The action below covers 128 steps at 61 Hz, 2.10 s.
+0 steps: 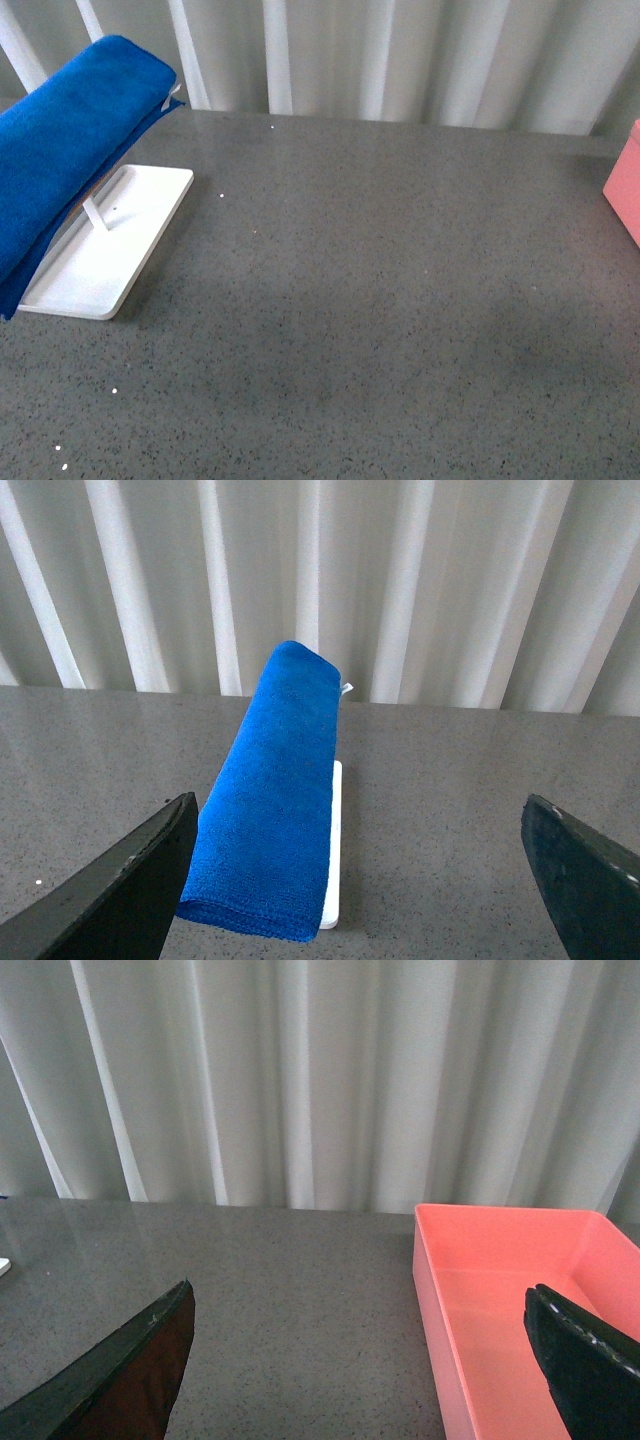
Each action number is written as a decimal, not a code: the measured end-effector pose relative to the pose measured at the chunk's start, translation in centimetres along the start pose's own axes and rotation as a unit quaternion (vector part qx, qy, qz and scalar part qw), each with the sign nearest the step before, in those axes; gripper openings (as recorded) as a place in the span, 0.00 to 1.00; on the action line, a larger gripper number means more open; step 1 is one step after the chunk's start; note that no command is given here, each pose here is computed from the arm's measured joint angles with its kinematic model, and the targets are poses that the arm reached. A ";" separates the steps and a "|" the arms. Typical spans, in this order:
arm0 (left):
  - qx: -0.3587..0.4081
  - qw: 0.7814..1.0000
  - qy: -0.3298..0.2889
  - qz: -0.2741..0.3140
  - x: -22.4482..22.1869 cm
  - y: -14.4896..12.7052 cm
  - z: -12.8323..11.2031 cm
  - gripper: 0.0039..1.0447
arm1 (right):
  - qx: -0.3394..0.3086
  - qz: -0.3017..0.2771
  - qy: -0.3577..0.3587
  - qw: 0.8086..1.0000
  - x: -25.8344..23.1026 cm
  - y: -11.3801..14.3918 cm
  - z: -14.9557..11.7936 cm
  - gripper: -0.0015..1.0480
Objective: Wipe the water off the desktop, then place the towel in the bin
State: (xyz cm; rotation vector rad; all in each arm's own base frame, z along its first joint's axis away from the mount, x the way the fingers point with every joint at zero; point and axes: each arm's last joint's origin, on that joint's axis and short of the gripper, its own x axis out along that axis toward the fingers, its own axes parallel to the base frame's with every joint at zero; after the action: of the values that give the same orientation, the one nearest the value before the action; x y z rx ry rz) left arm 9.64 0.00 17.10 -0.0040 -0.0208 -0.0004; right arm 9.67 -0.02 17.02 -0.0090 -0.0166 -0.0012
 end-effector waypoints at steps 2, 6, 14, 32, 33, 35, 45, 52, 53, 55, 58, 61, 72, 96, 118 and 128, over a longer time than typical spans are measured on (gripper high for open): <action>0.000 1.000 0.000 0.000 0.0 0.0 0.0 0.94 | 0.000 0.000 0.000 1.000 0.0 0.0 0.0 0.93; 0.000 1.000 0.000 0.000 0.0 0.0 0.0 0.94 | 0.000 0.000 0.000 1.000 0.0 0.0 0.0 0.93; 0.000 1.000 0.000 0.000 0.0 0.0 0.0 0.94 | 0.000 0.000 0.000 1.000 0.0 0.0 0.0 0.93; 0.000 1.000 0.000 0.000 0.0 0.0 0.0 0.94 | 0.000 0.000 0.000 1.000 0.0 0.0 0.0 0.93; 0.000 1.000 0.000 0.000 0.0 0.0 0.0 0.94 | 0.000 0.000 0.000 1.000 0.0 0.0 0.0 0.93; 0.000 1.000 0.000 0.000 0.0 0.0 0.0 0.94 | 0.000 0.000 0.000 1.000 0.0 0.0 0.0 0.93; 0.000 1.000 0.000 0.000 0.0 0.0 0.0 0.94 | 0.000 0.000 0.000 1.000 0.0 0.0 0.0 0.93; 0.000 1.000 0.000 0.000 0.0 0.0 0.0 0.94 | 0.000 0.000 0.000 1.000 0.0 0.0 0.0 0.93; 0.000 1.000 0.000 0.000 0.0 0.0 0.0 0.94 | 0.000 0.000 0.000 1.000 0.0 0.0 0.0 0.93; 0.000 1.000 0.000 0.000 0.0 0.0 0.0 0.94 | 0.000 0.000 0.000 1.000 0.0 0.0 0.0 0.93; -0.002 1.000 0.001 0.000 0.0 0.0 0.0 0.94 | 0.000 0.000 0.000 1.000 0.0 0.0 0.0 0.93; -0.024 0.998 0.052 -0.004 0.2 0.0 -0.2 0.94 | 0.000 0.000 0.000 1.000 0.0 0.0 0.0 0.93; -0.062 0.997 0.033 0.037 6.0 -0.3 5.1 0.94 | 0.000 0.000 0.000 1.000 0.0 0.0 0.0 0.93; 0.055 0.979 0.194 -0.020 27.8 -4.4 6.5 0.94 | 0.000 0.000 0.000 1.000 0.0 0.0 0.0 0.93; 0.102 0.938 0.327 0.046 36.1 1.6 6.9 0.94 | 0.000 0.000 0.000 1.000 0.0 0.0 0.0 0.93; 0.093 0.928 0.361 0.007 36.2 0.9 5.7 0.94 | 0.000 0.000 0.000 1.000 0.0 0.0 0.0 0.93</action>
State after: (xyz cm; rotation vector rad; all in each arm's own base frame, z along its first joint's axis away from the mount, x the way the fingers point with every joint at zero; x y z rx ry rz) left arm 45.72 0.91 23.51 0.1874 0.7194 0.0138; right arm 9.66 -0.02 17.02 -0.0090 -0.0174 -0.0012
